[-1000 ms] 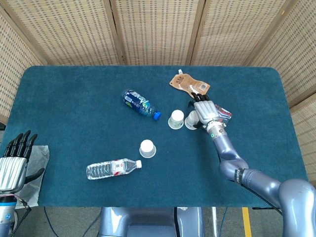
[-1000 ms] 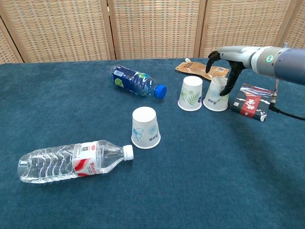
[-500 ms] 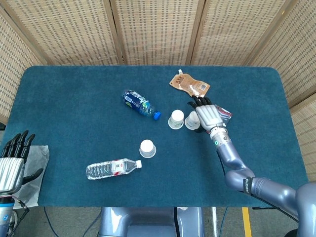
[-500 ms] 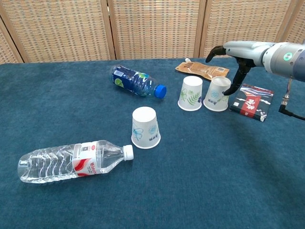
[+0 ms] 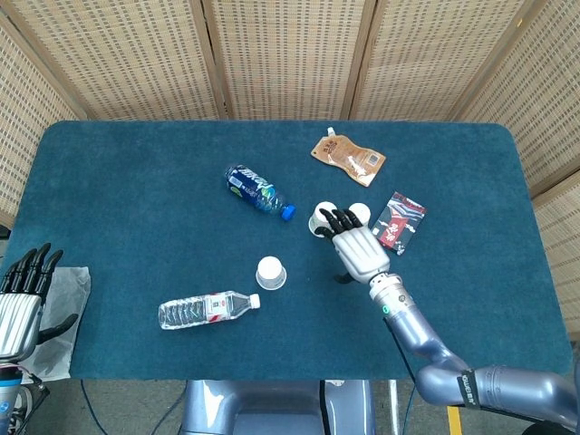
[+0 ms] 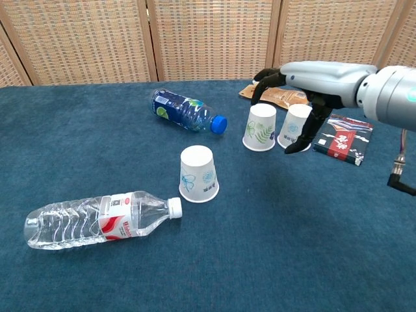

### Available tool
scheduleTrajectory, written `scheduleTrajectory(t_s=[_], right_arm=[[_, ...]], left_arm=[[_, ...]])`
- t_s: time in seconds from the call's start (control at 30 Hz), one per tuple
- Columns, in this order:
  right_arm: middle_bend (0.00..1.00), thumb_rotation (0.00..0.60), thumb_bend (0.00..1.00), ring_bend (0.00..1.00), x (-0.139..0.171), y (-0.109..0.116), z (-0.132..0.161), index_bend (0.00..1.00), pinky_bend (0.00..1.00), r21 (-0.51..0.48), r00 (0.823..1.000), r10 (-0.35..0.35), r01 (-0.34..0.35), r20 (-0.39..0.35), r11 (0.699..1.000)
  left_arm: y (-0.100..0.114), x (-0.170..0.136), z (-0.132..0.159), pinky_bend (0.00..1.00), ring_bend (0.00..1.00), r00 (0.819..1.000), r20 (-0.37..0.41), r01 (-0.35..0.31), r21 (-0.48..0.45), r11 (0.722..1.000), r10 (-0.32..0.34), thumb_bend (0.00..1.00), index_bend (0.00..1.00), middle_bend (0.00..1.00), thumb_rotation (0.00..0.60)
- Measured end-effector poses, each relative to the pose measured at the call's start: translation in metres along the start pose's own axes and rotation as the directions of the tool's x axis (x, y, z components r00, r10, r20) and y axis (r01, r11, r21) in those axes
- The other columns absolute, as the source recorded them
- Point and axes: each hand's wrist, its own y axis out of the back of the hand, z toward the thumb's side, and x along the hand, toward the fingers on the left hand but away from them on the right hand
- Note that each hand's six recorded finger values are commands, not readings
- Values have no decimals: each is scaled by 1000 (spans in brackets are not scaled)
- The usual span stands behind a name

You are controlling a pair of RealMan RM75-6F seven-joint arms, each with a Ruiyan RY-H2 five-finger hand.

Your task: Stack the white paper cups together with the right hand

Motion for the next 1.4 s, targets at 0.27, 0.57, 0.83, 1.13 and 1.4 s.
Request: scheduleTrajectory(t_s=[0.27, 0.57, 0.83, 1.13, 1.4], right_arm=[[0, 600, 142, 0, -8, -13, 36, 344, 110, 3, 999, 19, -19, -49, 1000], [0, 600, 142, 0, -29, -21, 60, 344, 110, 2, 996, 39, -39, -75, 999], [0, 600, 142, 0, -43, -31, 74, 342, 110, 11, 994, 64, -63, -90, 998], [0, 600, 142, 0, -61, -46, 79, 340, 110, 23, 992, 98, -96, -78, 995], [4, 600, 142, 0, -73, -60, 77, 510, 126, 13, 991, 114, -113, -63, 993]], left_arm=[[0, -2, 1, 103, 0, 1000, 6, 10, -7, 1000, -10, 115, 42, 0, 600], [-4, 0, -3, 103, 0, 1000, -5, 29, -3, 1000, -29, 116, 41, 0, 600], [-7, 1, -3, 103, 0, 999, -7, 39, -3, 999, -39, 115, 42, 0, 600], [-8, 3, -8, 103, 0, 999, -25, 45, -10, 999, -46, 116, 42, 0, 600], [-10, 5, -11, 103, 0, 998, -33, 54, -13, 998, -54, 116, 43, 0, 600]])
